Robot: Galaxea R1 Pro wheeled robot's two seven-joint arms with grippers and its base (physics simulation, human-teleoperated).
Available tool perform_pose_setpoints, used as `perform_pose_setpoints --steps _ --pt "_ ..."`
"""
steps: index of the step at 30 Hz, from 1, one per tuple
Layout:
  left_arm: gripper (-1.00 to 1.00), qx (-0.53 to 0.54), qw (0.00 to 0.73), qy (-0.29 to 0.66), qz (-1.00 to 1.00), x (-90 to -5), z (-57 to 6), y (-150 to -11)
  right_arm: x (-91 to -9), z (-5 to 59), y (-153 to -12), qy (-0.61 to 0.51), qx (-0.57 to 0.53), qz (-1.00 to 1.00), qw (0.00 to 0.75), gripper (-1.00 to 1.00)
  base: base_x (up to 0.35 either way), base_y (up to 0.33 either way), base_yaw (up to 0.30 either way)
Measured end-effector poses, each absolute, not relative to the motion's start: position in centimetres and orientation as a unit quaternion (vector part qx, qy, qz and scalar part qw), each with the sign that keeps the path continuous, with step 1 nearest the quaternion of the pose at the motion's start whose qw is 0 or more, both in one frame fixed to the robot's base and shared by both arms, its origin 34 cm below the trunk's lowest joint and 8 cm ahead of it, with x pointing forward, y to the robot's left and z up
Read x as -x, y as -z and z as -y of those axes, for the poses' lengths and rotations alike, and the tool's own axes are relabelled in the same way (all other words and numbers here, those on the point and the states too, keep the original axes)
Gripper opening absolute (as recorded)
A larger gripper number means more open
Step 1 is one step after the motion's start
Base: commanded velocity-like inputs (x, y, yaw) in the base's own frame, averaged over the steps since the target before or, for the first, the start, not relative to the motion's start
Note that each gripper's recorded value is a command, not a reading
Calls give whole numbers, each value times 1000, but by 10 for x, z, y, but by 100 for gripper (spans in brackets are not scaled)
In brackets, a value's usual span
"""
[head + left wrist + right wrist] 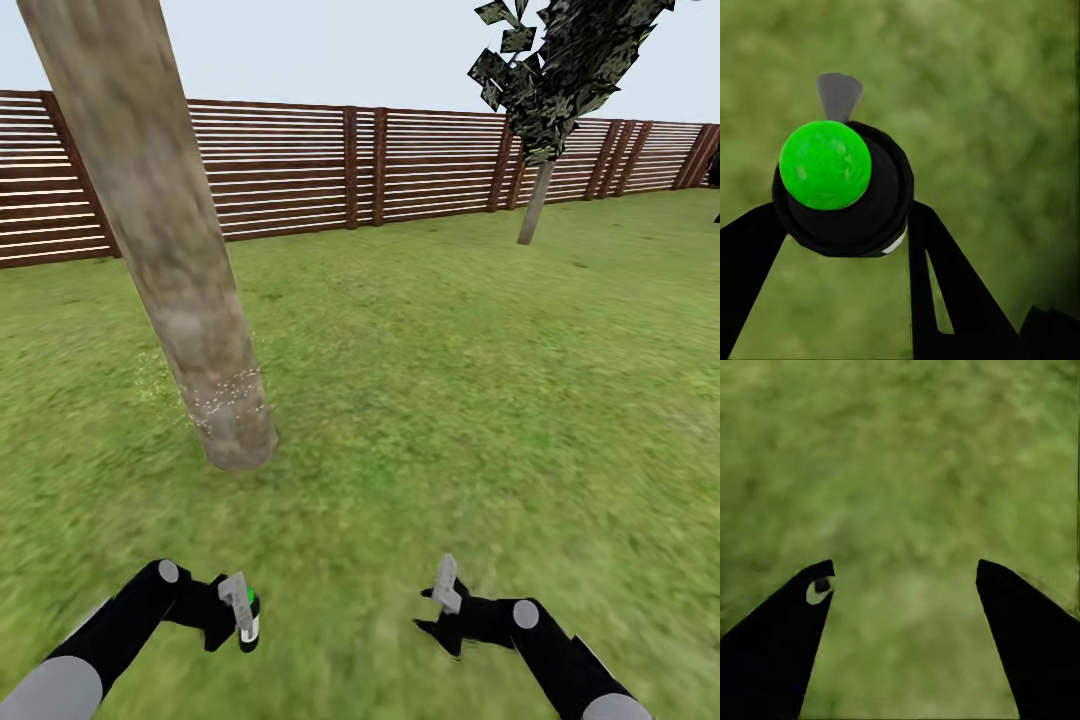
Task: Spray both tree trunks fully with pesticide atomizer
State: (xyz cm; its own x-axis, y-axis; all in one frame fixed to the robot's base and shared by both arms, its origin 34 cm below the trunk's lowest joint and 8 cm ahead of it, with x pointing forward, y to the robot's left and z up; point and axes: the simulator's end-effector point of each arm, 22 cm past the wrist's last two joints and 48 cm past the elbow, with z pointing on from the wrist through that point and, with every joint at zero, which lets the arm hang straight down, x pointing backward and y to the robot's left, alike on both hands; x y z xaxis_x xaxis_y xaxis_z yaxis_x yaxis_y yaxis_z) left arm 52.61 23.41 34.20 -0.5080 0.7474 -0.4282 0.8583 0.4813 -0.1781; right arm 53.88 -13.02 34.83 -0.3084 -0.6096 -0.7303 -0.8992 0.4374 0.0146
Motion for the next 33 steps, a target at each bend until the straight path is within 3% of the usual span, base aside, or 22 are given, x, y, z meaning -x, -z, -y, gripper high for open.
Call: perform_pose_setpoints --steps 16,33 --pt "-100 -520 155 224 -810 -518 -132 -346 -528 27 -391 -301 534 -720 326 -100 0 0 0" --pt "-100 -529 163 247 -796 -510 -81 -350 -535 19 -401 -299 537 -712 338 -100 0 0 0"
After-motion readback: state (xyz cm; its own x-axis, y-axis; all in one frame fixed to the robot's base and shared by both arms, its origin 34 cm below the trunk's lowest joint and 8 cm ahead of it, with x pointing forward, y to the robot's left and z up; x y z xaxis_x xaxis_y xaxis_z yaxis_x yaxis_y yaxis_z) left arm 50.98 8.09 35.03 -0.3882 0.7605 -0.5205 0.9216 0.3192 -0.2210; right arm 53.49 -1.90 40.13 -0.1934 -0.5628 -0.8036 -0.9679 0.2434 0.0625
